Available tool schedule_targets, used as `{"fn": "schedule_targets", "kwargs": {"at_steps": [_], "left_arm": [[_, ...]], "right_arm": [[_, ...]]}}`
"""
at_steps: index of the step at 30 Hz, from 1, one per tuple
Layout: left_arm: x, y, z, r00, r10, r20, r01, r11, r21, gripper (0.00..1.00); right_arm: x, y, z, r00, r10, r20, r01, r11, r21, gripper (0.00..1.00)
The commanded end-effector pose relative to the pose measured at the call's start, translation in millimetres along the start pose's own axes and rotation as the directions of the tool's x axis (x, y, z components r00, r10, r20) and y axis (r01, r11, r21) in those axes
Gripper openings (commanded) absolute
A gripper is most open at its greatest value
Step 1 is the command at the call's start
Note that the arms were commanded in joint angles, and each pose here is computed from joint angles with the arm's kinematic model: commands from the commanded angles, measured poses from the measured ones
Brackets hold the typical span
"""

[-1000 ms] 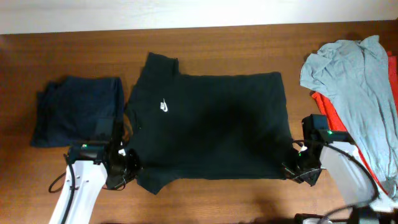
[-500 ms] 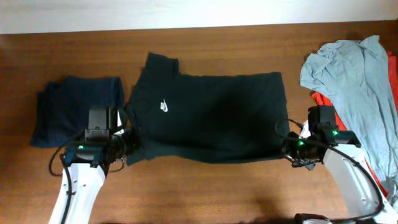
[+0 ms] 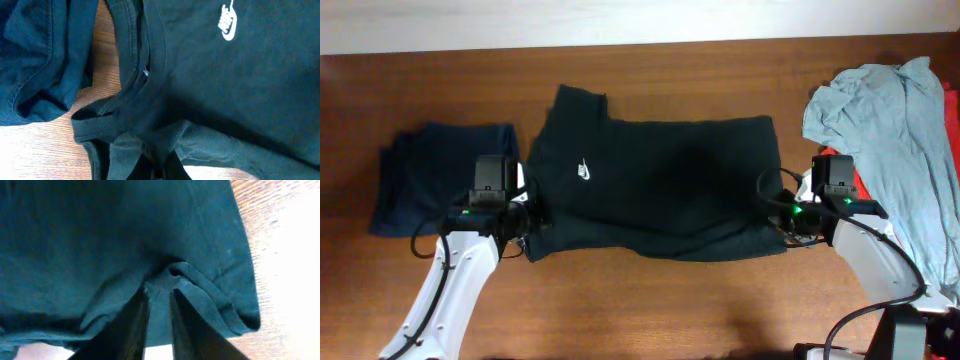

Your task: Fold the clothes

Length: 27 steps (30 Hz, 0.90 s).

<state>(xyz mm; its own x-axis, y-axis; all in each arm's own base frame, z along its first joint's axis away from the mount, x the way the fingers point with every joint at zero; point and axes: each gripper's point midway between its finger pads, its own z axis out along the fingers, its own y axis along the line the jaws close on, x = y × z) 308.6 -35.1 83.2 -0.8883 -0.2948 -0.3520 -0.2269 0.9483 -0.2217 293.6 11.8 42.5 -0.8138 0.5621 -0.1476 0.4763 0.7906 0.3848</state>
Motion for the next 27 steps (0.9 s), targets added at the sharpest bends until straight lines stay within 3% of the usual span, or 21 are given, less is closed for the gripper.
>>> {"fn": "schedule_targets", "kwargs": {"at_steps": [1, 15, 24, 27], "left_arm": [[-6, -1, -1, 1.0, 0.018, 0.014, -0.018, 1.0, -0.006, 0.01], [-6, 0, -1, 1.0, 0.018, 0.013, -0.018, 1.0, -0.006, 0.01], [-5, 0, -1, 1.0, 0.017, 0.009, -0.017, 1.0, -0.008, 0.01], [-5, 0, -1, 1.0, 0.017, 0.01, -0.017, 1.0, -0.008, 0.0]], "right_arm": [[8, 3, -1, 0.999, 0.008, -0.05, -0.009, 1.0, -0.02, 0.54], [23, -14, 36, 0.983, 0.053, -0.177, -0.049, 0.998, 0.03, 0.54], [20, -12, 38, 0.985, 0.04, -0.17, -0.037, 0.999, 0.017, 0.32], [21, -11, 32, 0.984, 0.041, -0.173, -0.038, 0.999, 0.018, 0.33]]}}
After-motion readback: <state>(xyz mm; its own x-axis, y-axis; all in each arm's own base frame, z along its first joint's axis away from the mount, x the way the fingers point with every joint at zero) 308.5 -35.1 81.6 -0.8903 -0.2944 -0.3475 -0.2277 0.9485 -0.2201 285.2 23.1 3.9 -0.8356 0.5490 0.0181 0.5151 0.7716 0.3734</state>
